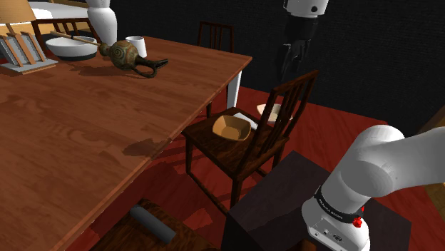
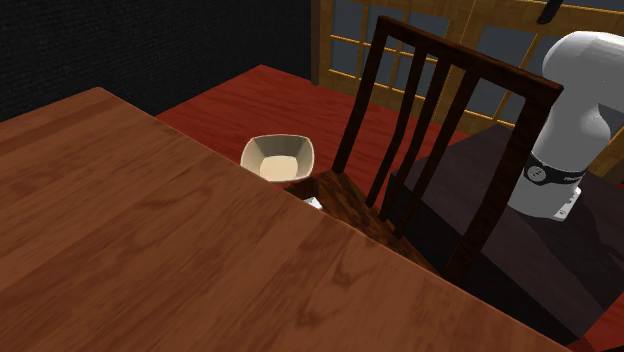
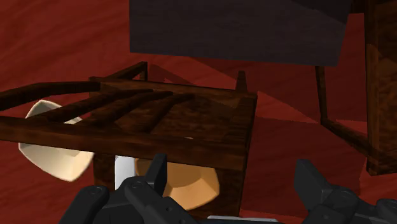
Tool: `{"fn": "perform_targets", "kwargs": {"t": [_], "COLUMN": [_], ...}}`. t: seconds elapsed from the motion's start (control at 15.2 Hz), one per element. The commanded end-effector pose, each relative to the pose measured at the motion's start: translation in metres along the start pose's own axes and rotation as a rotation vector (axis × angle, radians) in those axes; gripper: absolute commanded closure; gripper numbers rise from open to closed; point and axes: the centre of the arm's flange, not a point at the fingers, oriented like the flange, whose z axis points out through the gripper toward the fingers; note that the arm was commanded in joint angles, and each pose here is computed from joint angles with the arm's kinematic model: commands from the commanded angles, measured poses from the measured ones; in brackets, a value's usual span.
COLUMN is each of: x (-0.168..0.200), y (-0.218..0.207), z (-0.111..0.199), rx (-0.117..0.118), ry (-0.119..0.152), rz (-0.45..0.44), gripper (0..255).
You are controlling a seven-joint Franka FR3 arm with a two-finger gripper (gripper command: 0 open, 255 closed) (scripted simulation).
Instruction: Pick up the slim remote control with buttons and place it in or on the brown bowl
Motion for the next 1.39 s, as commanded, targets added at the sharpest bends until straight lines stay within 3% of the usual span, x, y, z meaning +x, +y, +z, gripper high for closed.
{"fn": "perform_targets", "kwargs": {"t": [0.0, 0.86, 0.92, 1.32], "x": [0.000, 0.080, 0.045, 0.073], "y": [0.000, 0.082, 0.068, 0.092], "z": [0.000, 0.130, 0.068, 0.120], "rx": [0.000, 0.022, 0.201, 0.184], "ry": [0.000, 0.000, -0.047, -0.041], "rz": [0.000, 0.018, 0.046, 0.048], "gripper": [0, 0, 0, 0]}}
